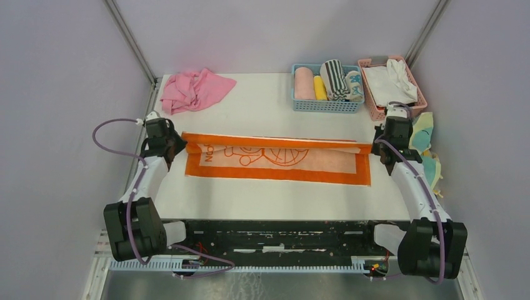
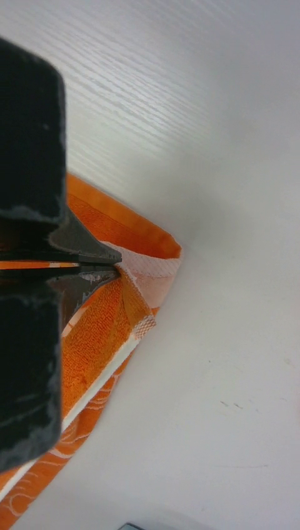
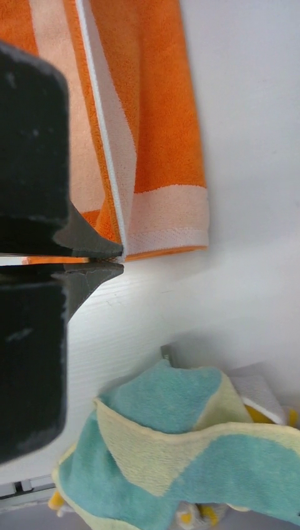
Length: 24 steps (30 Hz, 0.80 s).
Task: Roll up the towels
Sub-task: Fold the towel at the center of the board.
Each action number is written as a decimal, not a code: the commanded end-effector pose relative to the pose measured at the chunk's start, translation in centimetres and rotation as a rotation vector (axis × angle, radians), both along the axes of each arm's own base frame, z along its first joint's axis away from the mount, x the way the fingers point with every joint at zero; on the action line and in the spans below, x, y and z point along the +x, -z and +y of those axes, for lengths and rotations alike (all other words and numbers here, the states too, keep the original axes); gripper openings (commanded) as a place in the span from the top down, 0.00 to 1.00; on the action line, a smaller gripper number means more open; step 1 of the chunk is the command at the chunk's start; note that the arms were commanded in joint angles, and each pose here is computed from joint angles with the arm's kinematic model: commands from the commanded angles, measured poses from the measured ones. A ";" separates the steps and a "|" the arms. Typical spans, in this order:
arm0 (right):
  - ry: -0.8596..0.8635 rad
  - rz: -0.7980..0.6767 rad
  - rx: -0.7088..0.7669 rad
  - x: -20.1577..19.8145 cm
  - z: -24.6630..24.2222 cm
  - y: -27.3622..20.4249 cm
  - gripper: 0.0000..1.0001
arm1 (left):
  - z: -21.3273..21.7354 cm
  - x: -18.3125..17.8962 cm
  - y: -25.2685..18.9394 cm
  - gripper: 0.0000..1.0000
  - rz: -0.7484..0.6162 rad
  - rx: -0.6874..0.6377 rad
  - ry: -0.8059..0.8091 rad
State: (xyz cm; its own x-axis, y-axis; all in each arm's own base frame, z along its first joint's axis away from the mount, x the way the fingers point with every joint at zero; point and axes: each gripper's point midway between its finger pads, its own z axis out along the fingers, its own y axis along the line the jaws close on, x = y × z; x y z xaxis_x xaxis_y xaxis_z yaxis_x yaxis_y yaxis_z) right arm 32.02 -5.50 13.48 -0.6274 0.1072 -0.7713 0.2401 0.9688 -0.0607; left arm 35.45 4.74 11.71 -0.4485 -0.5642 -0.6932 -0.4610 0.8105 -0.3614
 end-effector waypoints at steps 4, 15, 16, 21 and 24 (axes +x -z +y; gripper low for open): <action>0.158 -0.051 0.002 -1.8 -1.6 1.5 0.97 | 1.1 -2.7 2.1 0.96 -0.032 -0.085 -0.225; 0.209 -0.107 0.131 -5.4 0.0 1.6 0.70 | 1.1 -7.4 3.9 0.69 -0.047 -0.204 -0.434; 0.214 -0.109 0.140 -5.9 0.1 1.4 0.66 | 1.5 -8.0 3.4 0.61 -0.067 -0.203 -0.470; 0.227 -0.195 0.150 -8.0 0.3 -1.5 0.50 | 2.2 -9.3 0.4 0.49 -0.112 -0.169 -0.508; 0.220 -0.208 0.125 -8.3 0.1 -3.3 0.43 | 2.0 -9.0 -0.8 0.47 -0.094 -0.133 -0.452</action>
